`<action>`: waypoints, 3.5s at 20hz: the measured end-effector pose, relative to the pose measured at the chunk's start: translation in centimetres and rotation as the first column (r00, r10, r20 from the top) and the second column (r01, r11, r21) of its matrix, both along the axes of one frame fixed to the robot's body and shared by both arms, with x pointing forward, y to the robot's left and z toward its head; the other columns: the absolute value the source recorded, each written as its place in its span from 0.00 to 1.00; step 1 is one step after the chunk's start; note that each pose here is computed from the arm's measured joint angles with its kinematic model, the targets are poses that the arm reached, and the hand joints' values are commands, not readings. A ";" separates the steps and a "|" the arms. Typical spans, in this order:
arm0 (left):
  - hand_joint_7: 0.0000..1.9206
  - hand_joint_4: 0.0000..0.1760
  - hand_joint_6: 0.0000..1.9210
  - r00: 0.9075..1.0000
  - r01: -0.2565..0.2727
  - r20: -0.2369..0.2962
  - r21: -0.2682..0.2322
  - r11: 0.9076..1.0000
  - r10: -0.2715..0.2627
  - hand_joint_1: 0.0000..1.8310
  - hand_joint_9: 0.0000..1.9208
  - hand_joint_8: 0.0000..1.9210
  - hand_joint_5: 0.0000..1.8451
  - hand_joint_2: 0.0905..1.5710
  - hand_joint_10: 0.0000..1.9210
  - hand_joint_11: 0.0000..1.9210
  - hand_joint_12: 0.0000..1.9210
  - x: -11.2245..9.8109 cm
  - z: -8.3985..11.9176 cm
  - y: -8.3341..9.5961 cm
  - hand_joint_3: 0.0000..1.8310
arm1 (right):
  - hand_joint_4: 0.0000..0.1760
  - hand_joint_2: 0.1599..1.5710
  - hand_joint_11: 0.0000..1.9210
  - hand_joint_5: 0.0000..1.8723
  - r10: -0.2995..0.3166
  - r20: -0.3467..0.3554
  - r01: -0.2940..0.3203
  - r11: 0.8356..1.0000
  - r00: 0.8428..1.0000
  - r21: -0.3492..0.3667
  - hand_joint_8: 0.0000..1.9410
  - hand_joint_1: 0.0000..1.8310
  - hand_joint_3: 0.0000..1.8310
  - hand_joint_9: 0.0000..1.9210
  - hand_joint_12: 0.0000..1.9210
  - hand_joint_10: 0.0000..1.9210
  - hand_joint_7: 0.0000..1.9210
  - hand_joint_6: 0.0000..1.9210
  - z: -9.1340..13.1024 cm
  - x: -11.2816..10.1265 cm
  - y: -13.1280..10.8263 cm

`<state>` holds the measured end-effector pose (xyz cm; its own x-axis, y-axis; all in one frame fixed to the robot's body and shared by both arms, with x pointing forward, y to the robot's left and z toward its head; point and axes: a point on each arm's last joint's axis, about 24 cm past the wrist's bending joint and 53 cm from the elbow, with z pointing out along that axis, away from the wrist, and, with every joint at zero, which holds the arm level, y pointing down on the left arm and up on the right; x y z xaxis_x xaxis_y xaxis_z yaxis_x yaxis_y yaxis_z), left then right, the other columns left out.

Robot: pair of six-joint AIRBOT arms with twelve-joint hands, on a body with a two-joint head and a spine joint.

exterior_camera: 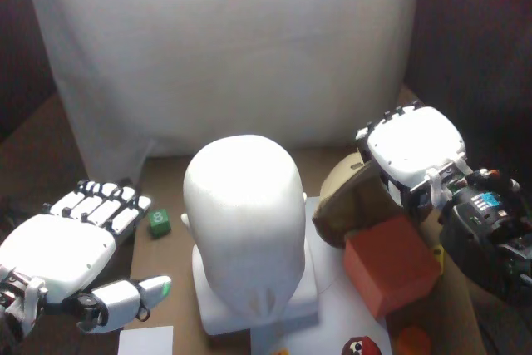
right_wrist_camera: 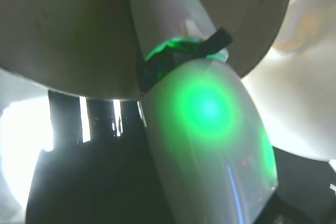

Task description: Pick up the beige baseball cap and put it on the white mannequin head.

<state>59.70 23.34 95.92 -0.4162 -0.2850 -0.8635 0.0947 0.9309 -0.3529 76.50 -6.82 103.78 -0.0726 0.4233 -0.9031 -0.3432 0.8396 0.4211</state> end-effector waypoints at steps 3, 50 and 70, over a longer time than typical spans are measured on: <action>0.00 0.00 0.00 1.000 -0.007 0.005 0.003 1.000 0.007 0.00 0.00 0.00 0.03 0.74 0.00 0.00 0.07 0.2 0.1 0.2 0.00 | 0.00 0.68 0.41 0.45 -0.006 0.043 0.005 0.999 0.999 0.041 0.44 0.75 0.00 0.46 0.80 0.72 0.54 0.52 2.0 -0.2 0.2; 0.00 0.00 0.00 0.999 -0.045 0.025 0.004 0.999 0.045 0.00 0.00 0.00 0.03 0.74 0.00 0.00 0.05 0.1 0.3 1.5 0.00 | 0.00 0.70 0.44 0.44 0.346 0.351 -0.362 0.932 0.870 -0.021 0.51 0.75 0.00 0.48 0.77 0.71 0.47 0.56 14.0 -18.5 13.3; 0.02 0.00 0.00 0.997 -0.070 0.029 0.000 0.998 0.070 0.00 0.02 0.00 0.04 0.73 0.00 0.00 0.11 0.1 0.3 2.2 0.00 | 0.00 0.70 0.43 0.43 0.371 -0.002 -0.371 0.927 0.929 -0.049 0.50 0.75 0.00 0.48 0.78 0.72 0.49 0.56 4.6 -22.7 13.0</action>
